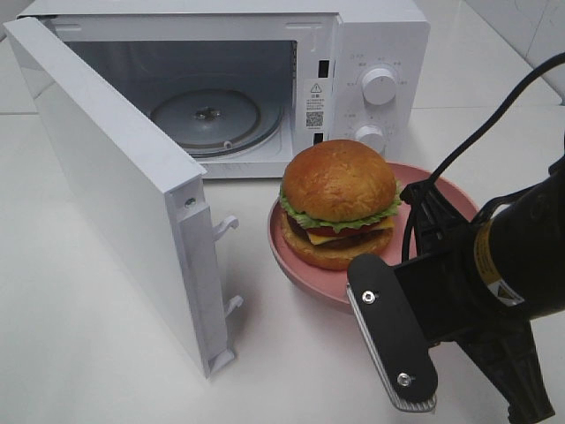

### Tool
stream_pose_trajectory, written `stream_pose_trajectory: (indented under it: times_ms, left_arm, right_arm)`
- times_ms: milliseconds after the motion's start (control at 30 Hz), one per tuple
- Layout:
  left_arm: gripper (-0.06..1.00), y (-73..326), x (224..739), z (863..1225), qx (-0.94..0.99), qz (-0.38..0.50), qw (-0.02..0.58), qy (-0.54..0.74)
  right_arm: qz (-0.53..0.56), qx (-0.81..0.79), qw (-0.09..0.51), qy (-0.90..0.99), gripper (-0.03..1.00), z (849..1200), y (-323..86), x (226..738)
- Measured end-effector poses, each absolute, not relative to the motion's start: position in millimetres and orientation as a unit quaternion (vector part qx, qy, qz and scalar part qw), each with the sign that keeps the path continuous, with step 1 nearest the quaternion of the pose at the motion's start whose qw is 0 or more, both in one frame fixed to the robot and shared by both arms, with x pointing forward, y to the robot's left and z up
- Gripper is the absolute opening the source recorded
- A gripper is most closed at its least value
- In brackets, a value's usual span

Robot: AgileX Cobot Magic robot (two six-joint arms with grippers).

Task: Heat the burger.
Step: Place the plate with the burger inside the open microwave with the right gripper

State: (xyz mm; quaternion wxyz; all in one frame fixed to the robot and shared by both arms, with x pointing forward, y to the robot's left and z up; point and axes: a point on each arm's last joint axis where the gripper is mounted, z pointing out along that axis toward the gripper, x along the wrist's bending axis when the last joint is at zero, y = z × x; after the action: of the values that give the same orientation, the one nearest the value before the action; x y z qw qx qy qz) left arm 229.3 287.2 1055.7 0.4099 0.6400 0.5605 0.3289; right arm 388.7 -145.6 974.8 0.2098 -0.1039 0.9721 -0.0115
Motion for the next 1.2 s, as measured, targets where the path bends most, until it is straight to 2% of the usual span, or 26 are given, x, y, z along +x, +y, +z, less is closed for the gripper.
stream_pose_trajectory:
  times_ms: [767,1200]
  left_arm:
    - [0.99,287.2,229.3,1055.7,0.64,0.329,0.41,0.561]
    - [0.99,287.2,229.3,1055.7,0.64,0.329,0.41,0.561]
  right_arm:
    - [0.051,-0.209,0.184,0.959,0.04,973.9,-171.0,421.5]
    - [0.067,-0.251,0.21,0.942,0.04,976.0,-172.6,429.4]
